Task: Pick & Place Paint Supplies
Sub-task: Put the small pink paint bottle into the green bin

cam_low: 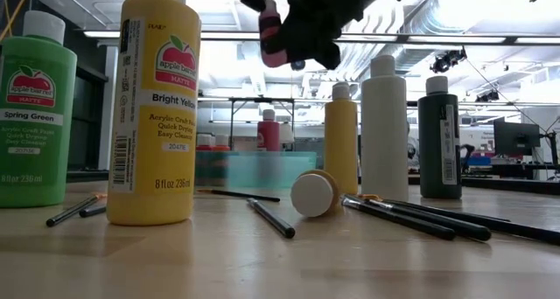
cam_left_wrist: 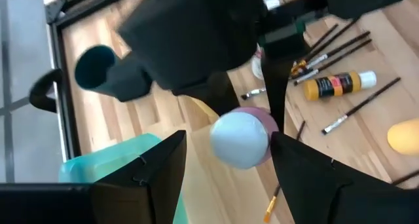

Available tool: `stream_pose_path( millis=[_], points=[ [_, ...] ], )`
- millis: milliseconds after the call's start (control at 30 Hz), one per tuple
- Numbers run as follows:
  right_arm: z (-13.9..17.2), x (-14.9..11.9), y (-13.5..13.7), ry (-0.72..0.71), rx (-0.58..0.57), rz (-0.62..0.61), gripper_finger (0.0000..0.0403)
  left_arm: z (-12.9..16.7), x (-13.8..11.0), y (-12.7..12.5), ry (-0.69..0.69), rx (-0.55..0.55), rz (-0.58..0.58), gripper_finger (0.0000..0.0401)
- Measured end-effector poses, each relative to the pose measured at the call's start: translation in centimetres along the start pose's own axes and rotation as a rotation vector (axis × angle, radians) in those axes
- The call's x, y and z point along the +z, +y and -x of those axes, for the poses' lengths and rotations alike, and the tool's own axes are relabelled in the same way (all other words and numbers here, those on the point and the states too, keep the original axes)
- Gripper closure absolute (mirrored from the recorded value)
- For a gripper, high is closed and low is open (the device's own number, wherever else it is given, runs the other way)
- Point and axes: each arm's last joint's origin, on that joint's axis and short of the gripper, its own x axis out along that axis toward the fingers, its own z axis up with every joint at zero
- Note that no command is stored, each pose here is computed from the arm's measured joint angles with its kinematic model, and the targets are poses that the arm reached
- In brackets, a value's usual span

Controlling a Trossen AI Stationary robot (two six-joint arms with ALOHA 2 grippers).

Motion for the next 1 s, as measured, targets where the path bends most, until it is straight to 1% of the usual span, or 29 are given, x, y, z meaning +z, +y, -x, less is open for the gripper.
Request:
stream_pose_path(
  millis=[133,467,567,733,833,933,1000],
  points=[
    [0.01,0.05,-0.34,0.003,-0.008,-0.002,0.0295,-0.5,-0.03,0.05,0.011,-0.008,-0.002,0.0201],
    [0.02,0.02,-0.52,0.01,-0.014,0.0,0.0295,-0.63,-0.03,0.06,0.011,-0.013,-0.013,0.0272],
    [0.02,-0.01,-0.5,0.012,-0.013,0.003,0.0295,-0.63,-0.02,0.01,0.001,-0.03,-0.011,0.0281],
    [0.02,-0.01,-0.5,0.013,-0.011,0.011,0.0294,-0.63,-0.01,-0.01,-0.003,-0.039,-0.009,0.0284],
    [0.02,-0.01,-0.52,0.012,-0.017,0.01,0.028,-0.63,-0.01,-0.02,-0.004,-0.041,-0.009,0.0285],
    [0.3,-0.04,-0.58,0.017,-0.041,-0.031,0.0249,-0.64,-0.03,-0.02,0.001,-0.037,-0.009,0.0286],
    [0.78,-0.04,-0.76,0.03,-0.056,-0.051,0.0224,-0.66,-0.08,0.04,0.017,-0.014,0.0,0.0286]
  ],
)
